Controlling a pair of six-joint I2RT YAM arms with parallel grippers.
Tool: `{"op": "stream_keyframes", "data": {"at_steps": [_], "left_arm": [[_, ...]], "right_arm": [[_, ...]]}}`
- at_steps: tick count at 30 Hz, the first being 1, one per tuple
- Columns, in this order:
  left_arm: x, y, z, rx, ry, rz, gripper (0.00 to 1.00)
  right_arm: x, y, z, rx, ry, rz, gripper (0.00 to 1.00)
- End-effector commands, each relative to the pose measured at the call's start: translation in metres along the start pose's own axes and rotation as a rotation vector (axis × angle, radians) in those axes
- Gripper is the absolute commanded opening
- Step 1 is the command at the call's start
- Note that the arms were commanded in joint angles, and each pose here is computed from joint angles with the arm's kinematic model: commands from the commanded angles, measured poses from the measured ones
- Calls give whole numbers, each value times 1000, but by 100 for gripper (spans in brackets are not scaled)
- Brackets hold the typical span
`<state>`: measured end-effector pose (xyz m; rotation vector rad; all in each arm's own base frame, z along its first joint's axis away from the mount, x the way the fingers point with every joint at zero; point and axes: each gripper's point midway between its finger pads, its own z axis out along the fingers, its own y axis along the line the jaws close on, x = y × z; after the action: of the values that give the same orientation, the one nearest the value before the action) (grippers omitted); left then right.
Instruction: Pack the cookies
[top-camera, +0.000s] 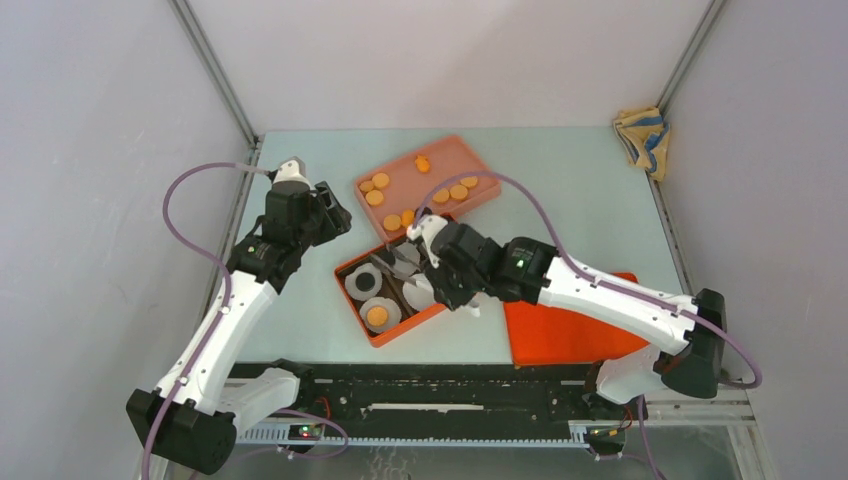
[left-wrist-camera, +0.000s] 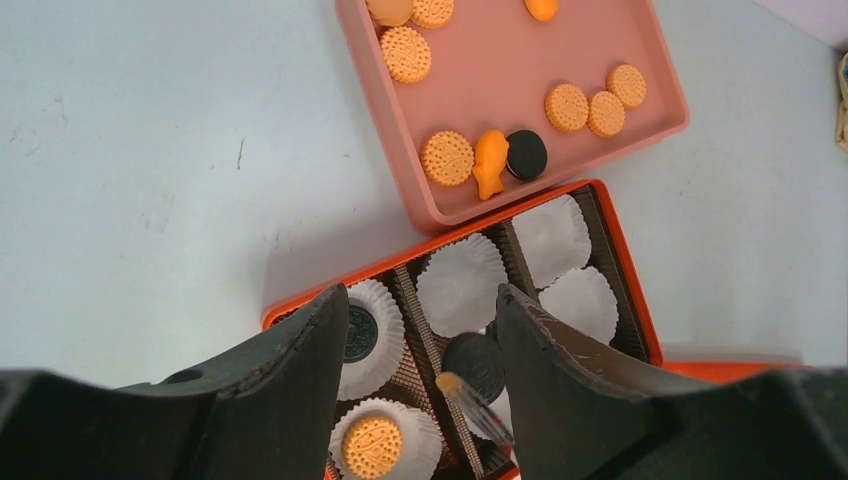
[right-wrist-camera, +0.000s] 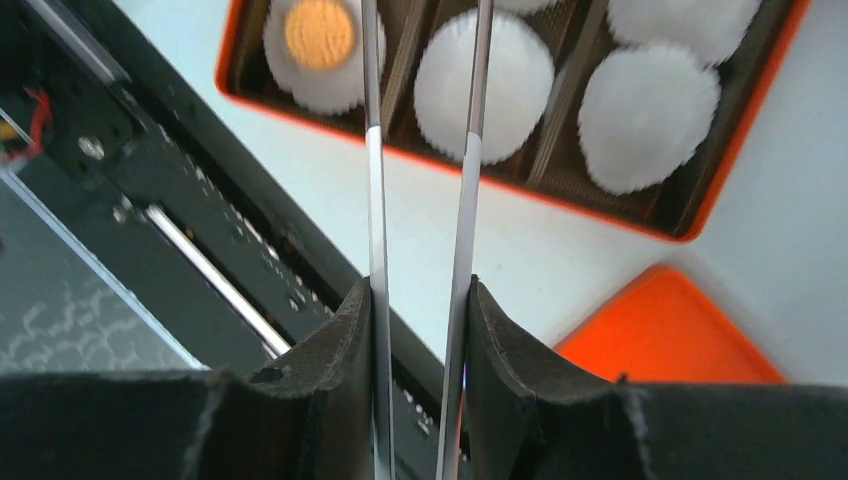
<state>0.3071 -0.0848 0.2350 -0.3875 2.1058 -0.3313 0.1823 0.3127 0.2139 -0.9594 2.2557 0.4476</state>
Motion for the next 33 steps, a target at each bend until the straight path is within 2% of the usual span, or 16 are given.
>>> {"op": "stream_keyframes", "data": {"at_steps": [1, 17, 29, 31, 33], "left_arm": [[-10, -4, -7, 23, -31, -24, 61], [-10, 0, -9, 10, -38, -6, 61], [-10, -1, -5, 8, -32, 2, 61], [-10, -2, -4, 9, -30, 3, 61], [-10, -3, -3, 14, -25, 2, 61]], "right_arm": [[18, 0, 1, 43, 31, 25, 1], [27, -15, 48, 102, 97, 6, 1], [14, -40, 58, 141, 61, 33, 3], [14, -41, 58, 140, 62, 37, 11], [15, -41, 58, 141, 67, 39, 26]]}}
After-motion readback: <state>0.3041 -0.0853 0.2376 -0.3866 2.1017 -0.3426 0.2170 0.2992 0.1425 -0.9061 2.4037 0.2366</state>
